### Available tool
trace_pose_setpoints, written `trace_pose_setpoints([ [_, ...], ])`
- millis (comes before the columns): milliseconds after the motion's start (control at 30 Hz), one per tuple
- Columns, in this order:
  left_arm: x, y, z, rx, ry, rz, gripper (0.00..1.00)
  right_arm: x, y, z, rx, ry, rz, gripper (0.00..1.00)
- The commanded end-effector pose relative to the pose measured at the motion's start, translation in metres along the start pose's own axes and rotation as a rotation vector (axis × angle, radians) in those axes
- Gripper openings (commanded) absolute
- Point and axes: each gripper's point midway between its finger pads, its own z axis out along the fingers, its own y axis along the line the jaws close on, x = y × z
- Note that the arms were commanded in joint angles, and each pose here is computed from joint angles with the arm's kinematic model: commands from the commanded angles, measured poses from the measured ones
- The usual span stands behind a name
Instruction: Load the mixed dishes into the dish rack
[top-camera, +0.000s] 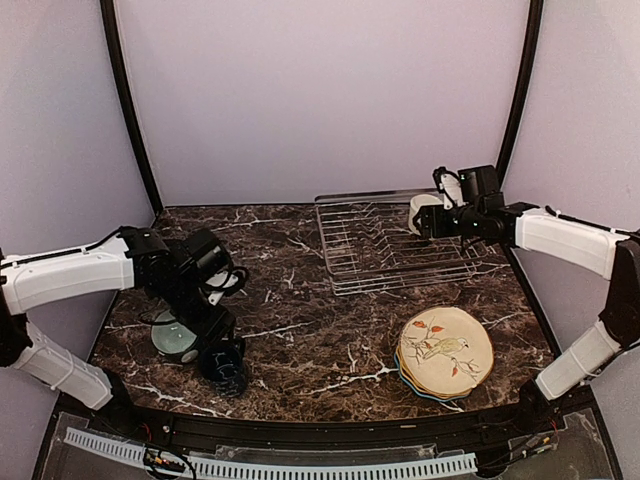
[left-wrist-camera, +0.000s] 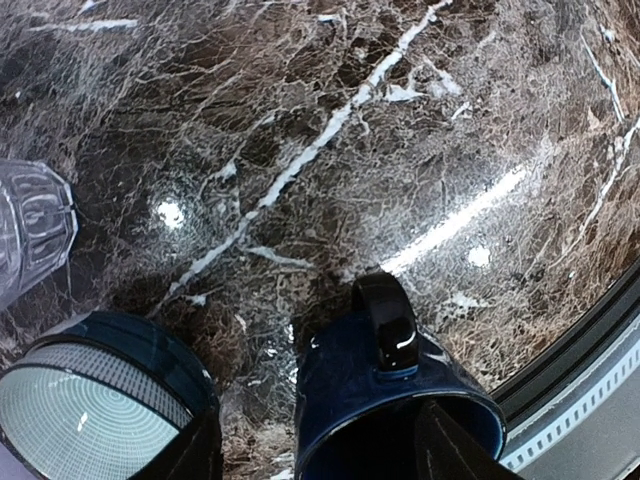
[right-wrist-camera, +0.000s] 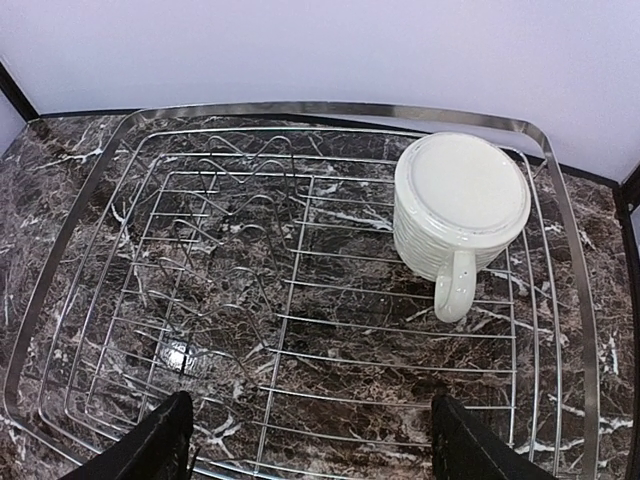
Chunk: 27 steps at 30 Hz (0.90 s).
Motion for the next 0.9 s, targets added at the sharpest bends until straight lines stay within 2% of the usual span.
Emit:
trace_pose_setpoints([
  [0, 0.017, 0.008, -0.009, -0.028, -0.003, -0.108, 0.62, 0.007, 0.016, -0.001, -0.076, 0.006, 0.021, 0.79],
  [167, 0.033, 0.007, -0.001, -0.018, 0.023, -0.164, 0.55, 0.012, 0.019, 0.001, -0.085, 0.019, 0.019, 0.79],
  [533, 0.046, 0.011, 0.017, -0.048, 0.069, -0.203, 0.46, 0.003, 0.025, -0.02, -0.107, -0.027, 0.024, 0.79],
  [700, 0.044, 0.007, 0.032, -0.035, 0.075, -0.198, 0.37, 0.002, 0.029, -0.025, -0.12, -0.029, 0.024, 0.79],
  [867, 0.035, 0.001, 0.032, -0.026, 0.061, -0.173, 0.21, -0.001, 0.035, -0.03, -0.133, -0.03, 0.016, 0.79],
])
